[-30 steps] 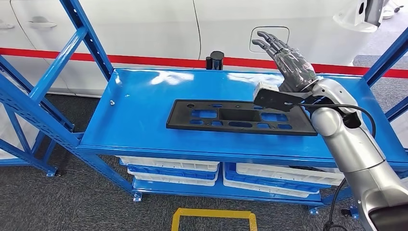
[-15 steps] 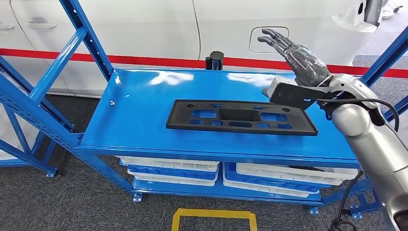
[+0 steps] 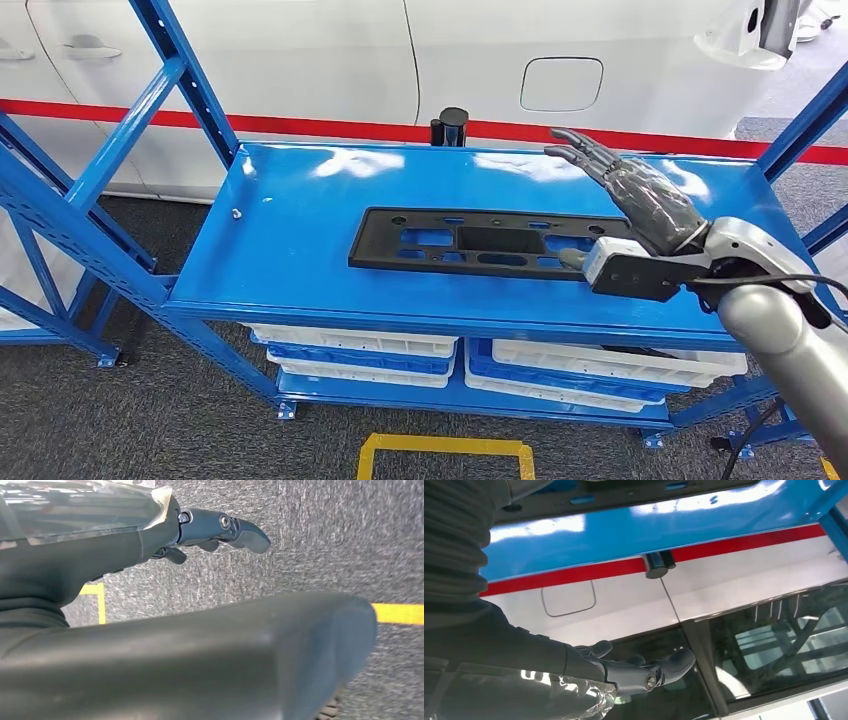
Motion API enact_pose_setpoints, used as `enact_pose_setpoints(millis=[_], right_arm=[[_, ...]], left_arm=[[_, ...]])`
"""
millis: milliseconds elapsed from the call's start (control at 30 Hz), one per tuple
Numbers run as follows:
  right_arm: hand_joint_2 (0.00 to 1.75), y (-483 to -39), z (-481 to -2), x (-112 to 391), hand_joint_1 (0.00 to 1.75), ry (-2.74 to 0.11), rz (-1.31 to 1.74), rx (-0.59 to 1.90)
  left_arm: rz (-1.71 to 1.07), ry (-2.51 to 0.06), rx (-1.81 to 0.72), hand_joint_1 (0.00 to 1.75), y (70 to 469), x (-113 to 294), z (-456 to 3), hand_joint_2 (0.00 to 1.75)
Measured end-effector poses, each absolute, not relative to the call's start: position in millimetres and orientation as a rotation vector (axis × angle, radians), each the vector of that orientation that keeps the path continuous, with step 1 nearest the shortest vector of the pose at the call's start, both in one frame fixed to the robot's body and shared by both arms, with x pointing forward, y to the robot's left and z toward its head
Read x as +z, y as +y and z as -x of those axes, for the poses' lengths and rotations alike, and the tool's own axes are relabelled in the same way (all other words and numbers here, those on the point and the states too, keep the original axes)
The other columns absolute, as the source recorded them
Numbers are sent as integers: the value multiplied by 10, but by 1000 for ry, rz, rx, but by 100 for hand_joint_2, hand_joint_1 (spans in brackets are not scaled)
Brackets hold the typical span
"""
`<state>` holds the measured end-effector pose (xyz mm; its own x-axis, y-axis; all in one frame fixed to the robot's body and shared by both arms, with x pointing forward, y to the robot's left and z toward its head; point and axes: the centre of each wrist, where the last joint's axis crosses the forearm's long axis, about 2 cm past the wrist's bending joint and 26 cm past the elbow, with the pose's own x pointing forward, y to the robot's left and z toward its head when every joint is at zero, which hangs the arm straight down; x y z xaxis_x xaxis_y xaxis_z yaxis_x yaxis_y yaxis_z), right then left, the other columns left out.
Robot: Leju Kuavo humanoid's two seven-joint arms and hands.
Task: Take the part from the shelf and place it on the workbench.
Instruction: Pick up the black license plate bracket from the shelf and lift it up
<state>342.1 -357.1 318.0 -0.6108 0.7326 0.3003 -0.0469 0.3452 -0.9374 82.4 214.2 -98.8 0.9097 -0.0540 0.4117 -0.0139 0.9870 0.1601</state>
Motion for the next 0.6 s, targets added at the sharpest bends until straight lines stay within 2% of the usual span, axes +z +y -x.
enact_pose_setpoints(millis=[333, 600], right_arm=[[175, -3688, -2693, 2392, 0, -1748, 574, 1328], [175, -3762, -2726, 2121, 0, -1637, 567, 1325]], left_arm=[[-145, -404, -175, 0, 2097, -961, -928, 0], [-146, -405, -203, 0, 2090, -957, -942, 0]])
